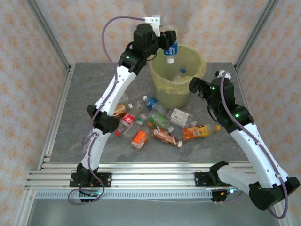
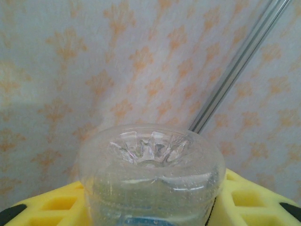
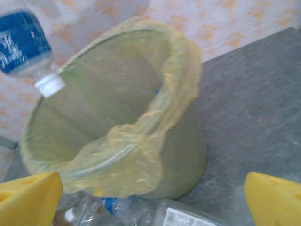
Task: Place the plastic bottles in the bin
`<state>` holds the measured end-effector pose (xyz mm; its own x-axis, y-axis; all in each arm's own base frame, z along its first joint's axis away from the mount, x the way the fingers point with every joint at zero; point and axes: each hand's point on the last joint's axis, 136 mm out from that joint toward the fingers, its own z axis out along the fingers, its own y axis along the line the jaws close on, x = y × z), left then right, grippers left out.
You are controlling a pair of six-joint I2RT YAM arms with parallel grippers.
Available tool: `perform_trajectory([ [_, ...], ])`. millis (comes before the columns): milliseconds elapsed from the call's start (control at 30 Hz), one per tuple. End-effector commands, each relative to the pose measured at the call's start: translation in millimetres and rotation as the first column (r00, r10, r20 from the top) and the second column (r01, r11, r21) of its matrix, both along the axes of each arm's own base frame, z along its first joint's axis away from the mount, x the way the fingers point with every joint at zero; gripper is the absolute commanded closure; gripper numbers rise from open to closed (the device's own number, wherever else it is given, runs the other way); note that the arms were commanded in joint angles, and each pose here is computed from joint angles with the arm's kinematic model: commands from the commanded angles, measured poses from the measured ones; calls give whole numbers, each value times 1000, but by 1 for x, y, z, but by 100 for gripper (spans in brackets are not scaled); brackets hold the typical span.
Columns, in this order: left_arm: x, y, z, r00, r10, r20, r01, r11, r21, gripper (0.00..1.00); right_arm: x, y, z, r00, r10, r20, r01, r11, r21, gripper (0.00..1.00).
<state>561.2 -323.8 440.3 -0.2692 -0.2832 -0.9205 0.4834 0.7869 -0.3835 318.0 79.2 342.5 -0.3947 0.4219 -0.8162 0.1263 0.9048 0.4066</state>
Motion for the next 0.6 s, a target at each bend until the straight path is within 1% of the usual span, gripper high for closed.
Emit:
perform_trajectory([
  [0,-6,2,1,1000,-8,24,7,997,77,49,-22,-43,-18,975,-215,-57,211,975,-67,1],
  [167,2,-1,-20,1000,-6,20,3,989,145,48,-48,-66,-44,947,-304,-104,294,951,-99,1],
  [300,7,-3,-44,1000,-3,-6,4,977,213,46,-69,-83,-63,918,-372,-139,356,926,-130,1],
  [433,12,-6,-64,1000,14,-19,-8,961,276,46,-90,-101,-82,869,-458,-185,433,887,-161,1],
  [500,11,-10,-71,1000,13,-12,-8,949,316,44,-99,-108,-92,844,-492,-213,465,869,-167,1],
  [567,11,-13,-78,1000,18,-2,-16,932,361,39,-105,-110,-103,829,-503,-243,477,864,-162,1],
])
